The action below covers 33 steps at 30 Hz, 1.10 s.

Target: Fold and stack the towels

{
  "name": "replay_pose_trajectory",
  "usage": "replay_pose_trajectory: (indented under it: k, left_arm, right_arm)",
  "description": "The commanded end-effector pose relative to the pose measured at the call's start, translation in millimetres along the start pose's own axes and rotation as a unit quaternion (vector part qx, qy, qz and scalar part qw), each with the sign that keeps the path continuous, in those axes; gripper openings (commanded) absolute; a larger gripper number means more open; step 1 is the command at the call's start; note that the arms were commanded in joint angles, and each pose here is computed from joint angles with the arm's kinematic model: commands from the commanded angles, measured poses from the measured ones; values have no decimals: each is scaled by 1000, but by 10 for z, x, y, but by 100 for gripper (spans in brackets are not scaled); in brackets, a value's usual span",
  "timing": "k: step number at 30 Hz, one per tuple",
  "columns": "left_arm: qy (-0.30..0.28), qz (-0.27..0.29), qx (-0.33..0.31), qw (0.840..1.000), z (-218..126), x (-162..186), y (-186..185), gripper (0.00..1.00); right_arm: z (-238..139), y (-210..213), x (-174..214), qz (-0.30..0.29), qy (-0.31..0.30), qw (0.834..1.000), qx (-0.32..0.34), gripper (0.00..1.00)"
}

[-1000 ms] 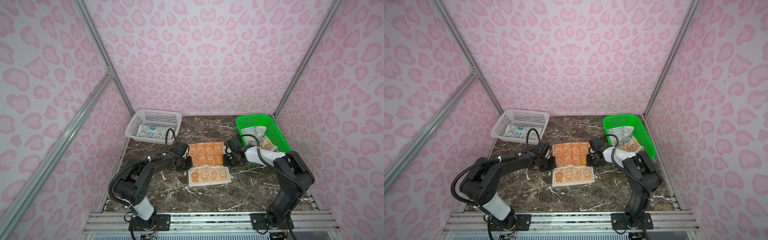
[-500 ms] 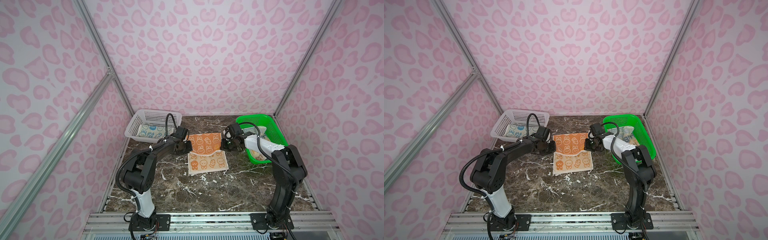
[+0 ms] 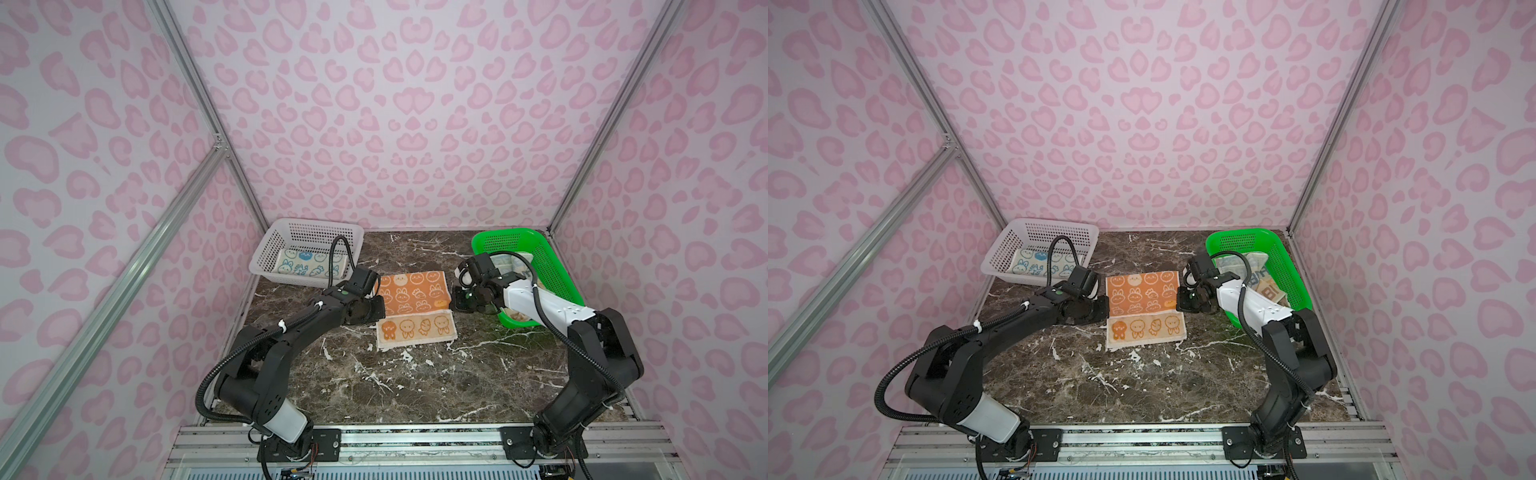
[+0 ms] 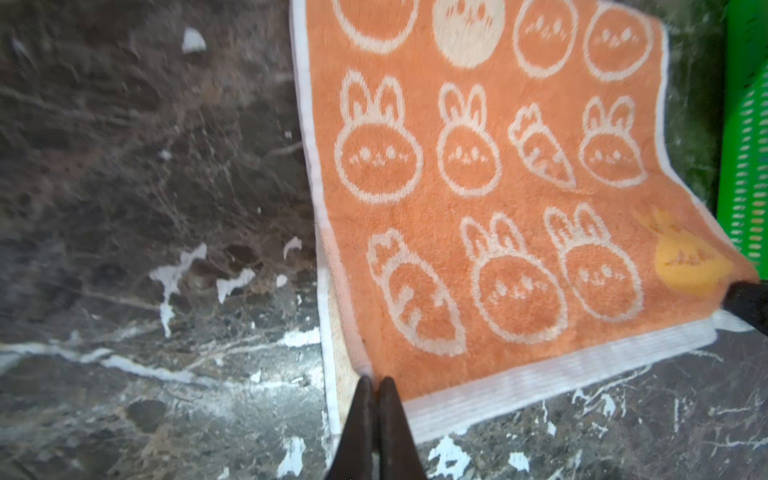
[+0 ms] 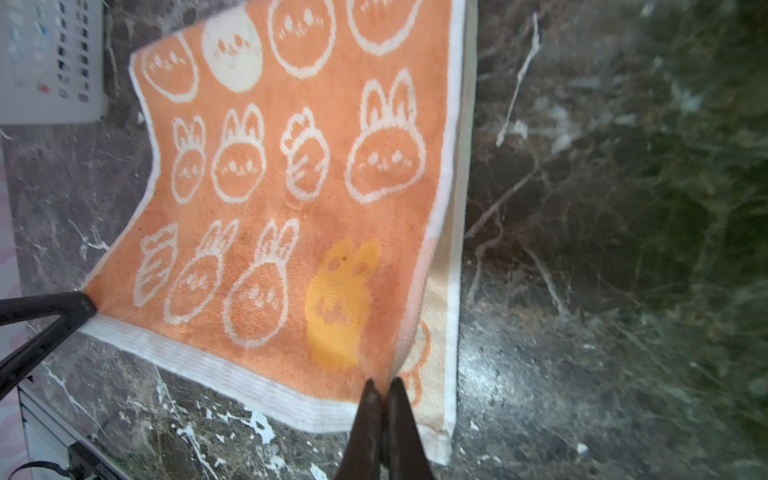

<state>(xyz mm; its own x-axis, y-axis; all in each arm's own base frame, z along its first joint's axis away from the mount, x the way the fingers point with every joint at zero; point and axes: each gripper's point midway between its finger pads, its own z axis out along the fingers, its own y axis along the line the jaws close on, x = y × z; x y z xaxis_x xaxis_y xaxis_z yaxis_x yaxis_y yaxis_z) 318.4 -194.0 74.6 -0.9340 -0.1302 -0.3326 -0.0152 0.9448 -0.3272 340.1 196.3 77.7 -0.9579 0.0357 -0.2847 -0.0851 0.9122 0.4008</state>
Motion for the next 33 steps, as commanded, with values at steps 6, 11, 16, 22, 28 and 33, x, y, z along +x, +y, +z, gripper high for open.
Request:
replay_pose_trajectory:
  k: [6, 11, 16, 22, 28, 33]
  left_arm:
    - [27, -15, -14, 999, 286, 407, 123, 3]
    - [39, -10, -35, 999, 422, 455, 193, 3]
    - [32, -6, -47, 998, 423, 263, 234, 3]
    - [7, -9, -56, 998, 229, -161, 281, 3]
    - [-6, -4, -26, 1000, 79, -268, 63, 3]
    - [-15, -5, -25, 1000, -31, -210, 62, 3]
  right_arm:
    - [389, -208, 517, 12, 44, 999, 5, 0]
    - [506, -251, 565, 20, 50, 999, 3, 0]
    - [524, -144, 409, 22, 47, 999, -11, 0]
    - [284, 37, 53, 10, 17, 1000, -18, 0]
    - [37, 134, -92, -1, -5, 1000, -20, 0]
    - [-31, 106, -24, -6, -6, 1000, -17, 0]
